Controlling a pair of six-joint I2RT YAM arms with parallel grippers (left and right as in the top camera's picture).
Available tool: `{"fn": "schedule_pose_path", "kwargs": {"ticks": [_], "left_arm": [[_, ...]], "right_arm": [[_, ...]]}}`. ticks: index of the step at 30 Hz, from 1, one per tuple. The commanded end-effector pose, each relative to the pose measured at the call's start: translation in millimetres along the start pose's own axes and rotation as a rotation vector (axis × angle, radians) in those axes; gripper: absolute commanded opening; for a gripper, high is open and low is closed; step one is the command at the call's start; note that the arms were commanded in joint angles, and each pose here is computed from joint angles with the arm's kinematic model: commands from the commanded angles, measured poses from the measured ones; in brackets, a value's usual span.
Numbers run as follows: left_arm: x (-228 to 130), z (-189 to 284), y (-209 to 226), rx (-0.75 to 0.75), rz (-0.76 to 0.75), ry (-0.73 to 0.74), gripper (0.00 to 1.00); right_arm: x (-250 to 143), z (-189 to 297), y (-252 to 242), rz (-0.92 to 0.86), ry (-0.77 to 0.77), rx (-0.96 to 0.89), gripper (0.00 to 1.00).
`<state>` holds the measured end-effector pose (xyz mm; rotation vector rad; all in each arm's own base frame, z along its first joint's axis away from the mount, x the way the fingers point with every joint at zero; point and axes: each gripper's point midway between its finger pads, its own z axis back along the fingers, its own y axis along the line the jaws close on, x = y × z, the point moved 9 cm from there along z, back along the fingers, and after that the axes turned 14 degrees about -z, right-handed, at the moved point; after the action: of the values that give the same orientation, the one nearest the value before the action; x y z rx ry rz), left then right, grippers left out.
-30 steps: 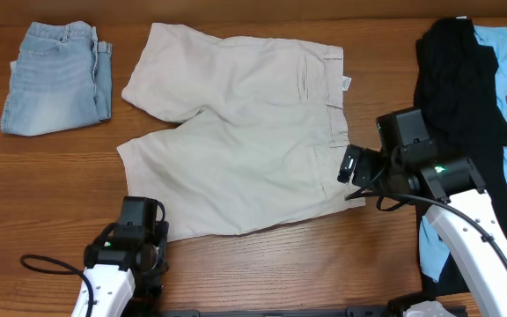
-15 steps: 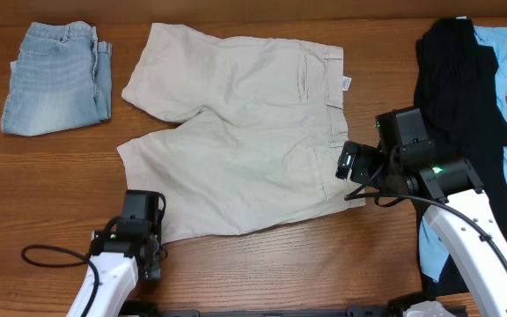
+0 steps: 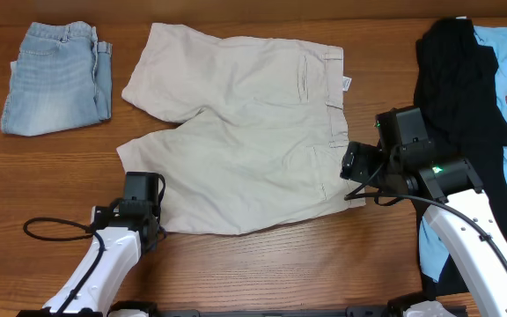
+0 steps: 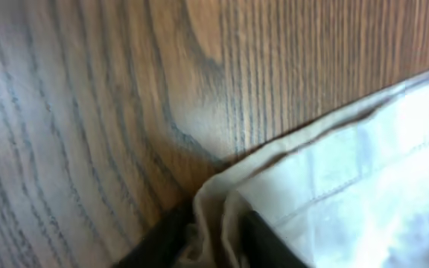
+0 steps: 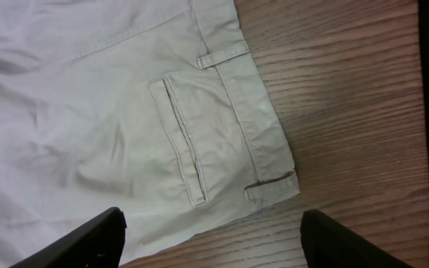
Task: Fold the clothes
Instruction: 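Grasp both leg hems with the left and right grippers, then lift the hems and fold them up onto the waistband with both grippers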
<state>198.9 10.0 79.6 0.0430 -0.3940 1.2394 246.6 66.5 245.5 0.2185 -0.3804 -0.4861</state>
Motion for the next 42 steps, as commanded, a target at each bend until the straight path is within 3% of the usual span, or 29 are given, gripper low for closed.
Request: {"fn": "schedule_pose_path", "kwargs": {"ticks": [1,6,8,13,14,18,23,31,34,36,37,39,42], "left_arm": [[-25,-18,28,0.090,-0.218,0.182,0.06],[-32,-16,33,0.064,-0.483,0.280,0.04],[-32,-14,35,0.082,-0.508,0.293,0.04],[-27,-3,28,0.117,-0.514,0.315,0.04],[-25,0,24,0.118,-0.515,0.315,0.04],[-10,20,-5,0.067,-0.560,0.287,0.04],[7,44,-39,-0.022,-0.584,0.235,0.04],[13,52,-51,-0.057,-0.614,0.209,0.04],[13,52,-50,-0.054,-0.661,0.213,0.04],[13,54,-48,-0.048,-0.694,0.220,0.04],[13,56,-47,-0.039,-0.717,0.225,0.04],[16,64,-48,-0.025,-0.746,0.238,0.04],[26,88,-56,-0.014,-0.779,0.243,0.04]], "right_arm": [[-1,-1,2,0.000,0.018,0.022,0.72],[-11,-3,-2,-0.041,0.096,0.018,0.53],[-20,-14,-10,-0.065,0.132,-0.011,0.42],[-36,-42,-26,-0.108,0.167,-0.060,0.33],[-41,-52,-31,-0.125,0.168,-0.062,0.33],[-56,-84,-45,-0.149,0.175,-0.074,0.55],[-64,-113,-54,-0.189,0.178,-0.099,0.67],[-61,-142,-59,-0.223,0.152,-0.180,0.68],[-58,-143,-61,-0.247,0.123,-0.204,0.52],[-55,-142,-61,-0.257,0.120,-0.204,0.36],[-49,-137,-61,-0.272,0.119,-0.210,0.20],[-35,-123,-59,-0.289,0.117,-0.220,0.04],[-9,-86,-48,-0.268,0.108,-0.208,0.04]]}}
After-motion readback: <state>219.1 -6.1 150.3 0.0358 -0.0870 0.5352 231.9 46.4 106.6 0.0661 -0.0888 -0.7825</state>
